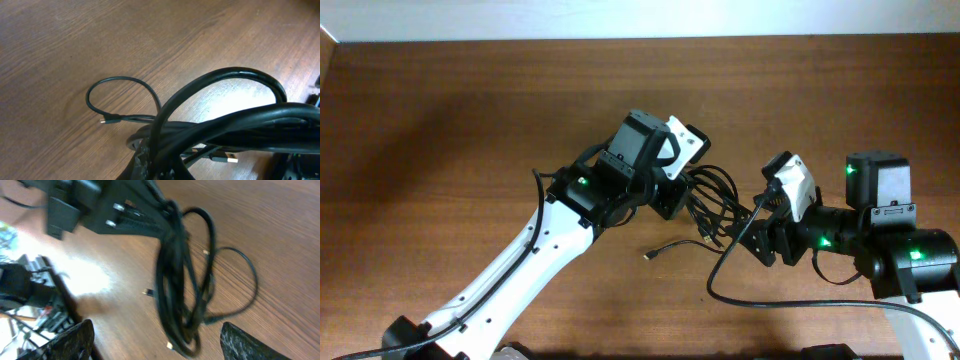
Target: Untangle cables
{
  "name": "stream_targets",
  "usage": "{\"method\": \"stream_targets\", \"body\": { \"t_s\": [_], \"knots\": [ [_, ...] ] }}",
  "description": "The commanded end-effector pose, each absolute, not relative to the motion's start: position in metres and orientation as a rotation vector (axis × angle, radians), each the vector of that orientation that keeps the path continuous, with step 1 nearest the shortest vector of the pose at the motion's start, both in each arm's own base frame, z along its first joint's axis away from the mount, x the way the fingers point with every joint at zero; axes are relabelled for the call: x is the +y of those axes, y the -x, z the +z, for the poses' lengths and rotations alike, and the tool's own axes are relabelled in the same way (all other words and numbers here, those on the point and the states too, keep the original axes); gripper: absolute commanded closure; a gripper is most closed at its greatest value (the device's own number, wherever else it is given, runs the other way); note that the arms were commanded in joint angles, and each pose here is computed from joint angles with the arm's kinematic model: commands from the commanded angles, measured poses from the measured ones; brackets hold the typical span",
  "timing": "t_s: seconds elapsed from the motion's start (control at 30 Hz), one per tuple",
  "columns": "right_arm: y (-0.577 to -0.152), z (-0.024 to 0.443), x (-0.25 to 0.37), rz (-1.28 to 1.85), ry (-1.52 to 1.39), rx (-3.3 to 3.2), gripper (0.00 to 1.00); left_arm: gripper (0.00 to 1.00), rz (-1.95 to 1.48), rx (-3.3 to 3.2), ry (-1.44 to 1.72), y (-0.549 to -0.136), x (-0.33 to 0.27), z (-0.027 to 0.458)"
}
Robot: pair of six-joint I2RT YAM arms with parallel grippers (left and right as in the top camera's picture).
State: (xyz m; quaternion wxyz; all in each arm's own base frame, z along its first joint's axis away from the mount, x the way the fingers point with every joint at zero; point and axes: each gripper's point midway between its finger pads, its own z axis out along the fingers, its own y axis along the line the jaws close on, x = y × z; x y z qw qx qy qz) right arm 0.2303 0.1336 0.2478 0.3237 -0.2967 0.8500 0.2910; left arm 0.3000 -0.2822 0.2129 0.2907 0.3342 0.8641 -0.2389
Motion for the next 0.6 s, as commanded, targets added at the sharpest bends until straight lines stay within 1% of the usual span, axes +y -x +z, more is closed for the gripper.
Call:
{"method": "stream_targets", "body": {
  "t_s": [0.0, 0.1, 0.2, 0.3, 0.37, 0.43, 0.53, 0.57],
  "knots": [
    [-0.235, 0.246, 0.123, 0.645, 0.770, 2.257, 0.22, 1.00, -0.723, 2.241, -0.869, -0.296, -0.290, 0.242],
    [-0.235, 0.245, 0.122, 0.643, 0.768, 2.261, 0.28, 1.00, -0.792, 2.228, -0.897, -0.289, -0.296, 0.245],
    [-0.237, 0.243, 0.120, 0.621, 0.762, 2.271, 0.39, 1.00, -0.923, 2.200, -0.923, -0.278, -0.308, 0.254],
    [-0.237, 0.244, 0.120, 0.621, 0.761, 2.270, 0.54, 1.00, -0.950, 2.205, -0.909, -0.275, -0.311, 0.256],
    [-0.237, 0.244, 0.120, 0.621, 0.762, 2.270, 0.73, 1.00, -0.941, 2.211, -0.908, -0.275, -0.310, 0.254],
    [-0.237, 0.244, 0.120, 0.619, 0.762, 2.267, 0.85, 1.00, -0.911, 2.222, -0.895, -0.278, -0.308, 0.252],
    [-0.239, 0.245, 0.120, 0.617, 0.763, 2.258, 0.95, 1.00, -0.813, 2.314, -0.764, -0.289, -0.295, 0.241],
    [-0.239, 0.245, 0.120, 0.616, 0.763, 2.258, 0.96, 1.00, -0.765, 2.363, -0.688, -0.293, -0.287, 0.236]
  ]
}}
